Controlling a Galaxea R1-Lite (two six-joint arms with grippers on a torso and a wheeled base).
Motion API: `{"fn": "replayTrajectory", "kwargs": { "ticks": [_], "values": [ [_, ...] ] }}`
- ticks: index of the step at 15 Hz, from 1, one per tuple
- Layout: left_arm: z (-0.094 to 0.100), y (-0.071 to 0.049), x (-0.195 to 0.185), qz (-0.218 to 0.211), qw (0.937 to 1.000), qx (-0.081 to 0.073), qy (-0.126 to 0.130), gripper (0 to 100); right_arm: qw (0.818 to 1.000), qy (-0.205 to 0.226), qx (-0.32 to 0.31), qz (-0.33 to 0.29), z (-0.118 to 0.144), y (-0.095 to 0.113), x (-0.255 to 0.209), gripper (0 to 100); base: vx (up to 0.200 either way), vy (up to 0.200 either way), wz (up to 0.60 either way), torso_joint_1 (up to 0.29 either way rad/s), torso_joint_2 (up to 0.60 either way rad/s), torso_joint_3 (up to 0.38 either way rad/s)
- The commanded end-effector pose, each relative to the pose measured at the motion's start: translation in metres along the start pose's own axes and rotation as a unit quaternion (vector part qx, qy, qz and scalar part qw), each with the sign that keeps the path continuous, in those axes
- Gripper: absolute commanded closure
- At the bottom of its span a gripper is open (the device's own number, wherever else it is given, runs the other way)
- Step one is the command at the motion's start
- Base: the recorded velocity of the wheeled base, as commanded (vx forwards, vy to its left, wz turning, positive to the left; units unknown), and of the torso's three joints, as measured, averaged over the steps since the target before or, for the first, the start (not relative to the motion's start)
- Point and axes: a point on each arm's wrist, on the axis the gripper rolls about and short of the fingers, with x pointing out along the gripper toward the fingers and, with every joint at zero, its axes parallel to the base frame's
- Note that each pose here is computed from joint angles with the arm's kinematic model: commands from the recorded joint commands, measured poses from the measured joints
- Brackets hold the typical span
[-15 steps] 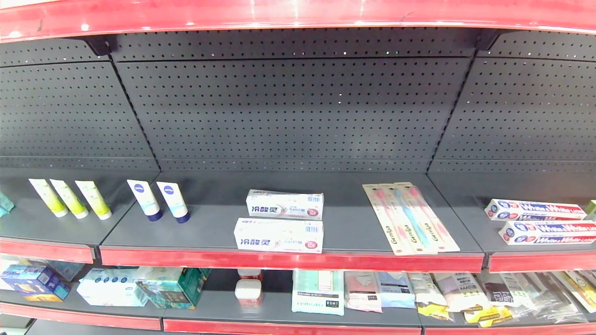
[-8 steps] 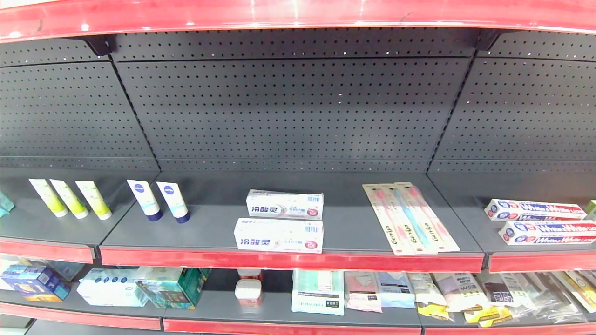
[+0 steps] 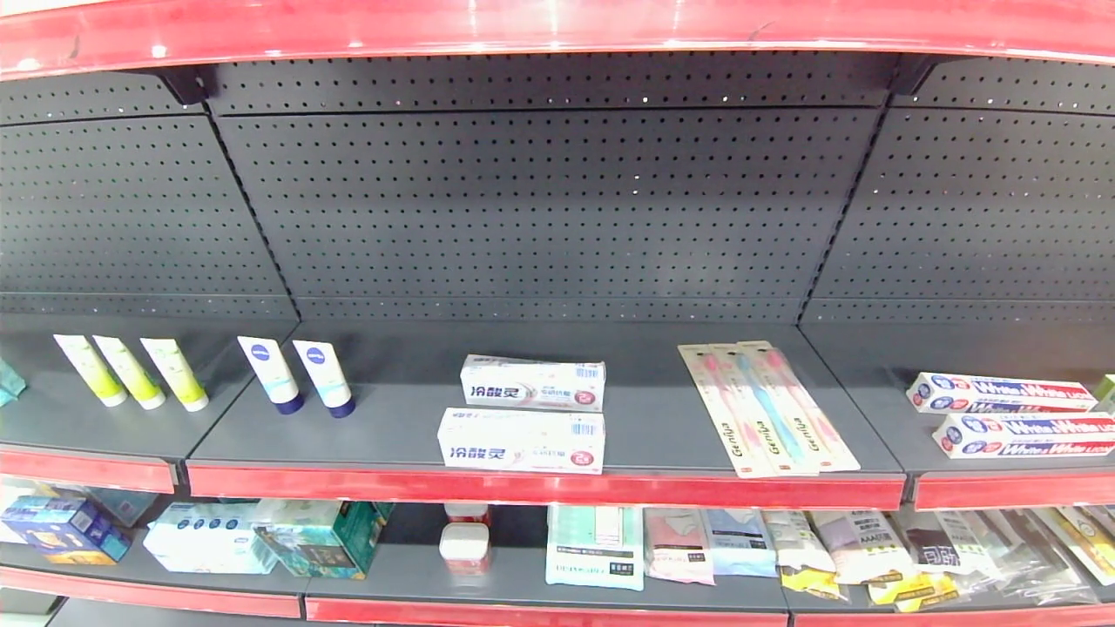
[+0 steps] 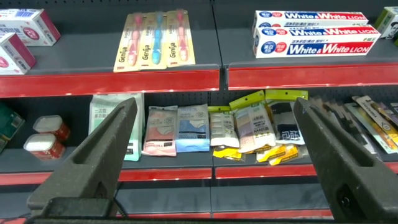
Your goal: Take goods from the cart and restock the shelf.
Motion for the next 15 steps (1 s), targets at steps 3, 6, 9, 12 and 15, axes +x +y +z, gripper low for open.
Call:
{"fn": "replayTrajectory", "kwargs": {
  "ticks": [3, 6, 9, 12, 15],
  "values": [
    [-0.0006, 0.0000, -0.0026, -0.001, 0.9998, 0.000, -0.017, 0, 1.000, 0.000, 0.001, 0.000, 0.0001, 0.0000, 0.0001, 0, 0.000, 0.000, -0.20, -0.001, 0.00, -0.002],
    [-0.0009, -0.0001, -0.0032, 0.001, 0.9998, -0.001, -0.022, 0, 1.000, -0.001, 0.001, -0.002, 0.0001, 0.0000, 0.0000, 0, 0.000, 0.000, -0.40, 0.000, 0.00, 0.000],
    [-0.0017, -0.0003, -0.0042, 0.004, 0.9996, -0.001, -0.029, 0, 1.000, -0.001, 0.002, -0.002, 0.0001, 0.0000, 0.0000, 0, 0.000, 0.000, 0.00, 0.000, 0.00, 0.000],
    [-0.0020, -0.0004, -0.0050, 0.005, 0.9994, -0.001, -0.034, 0, 1.000, 0.000, 0.001, -0.001, 0.0001, 0.0000, 0.0001, 0, 0.000, 0.000, 0.00, 0.000, 0.00, 0.000],
    [-0.0022, -0.0005, -0.0051, 0.006, 0.9992, -0.016, -0.036, 0, 1.000, 0.001, -0.002, -0.007, -0.0001, -0.0002, 0.0001, 0, 0.000, 0.000, 0.00, 0.000, 0.00, 0.000]
  ]
}}
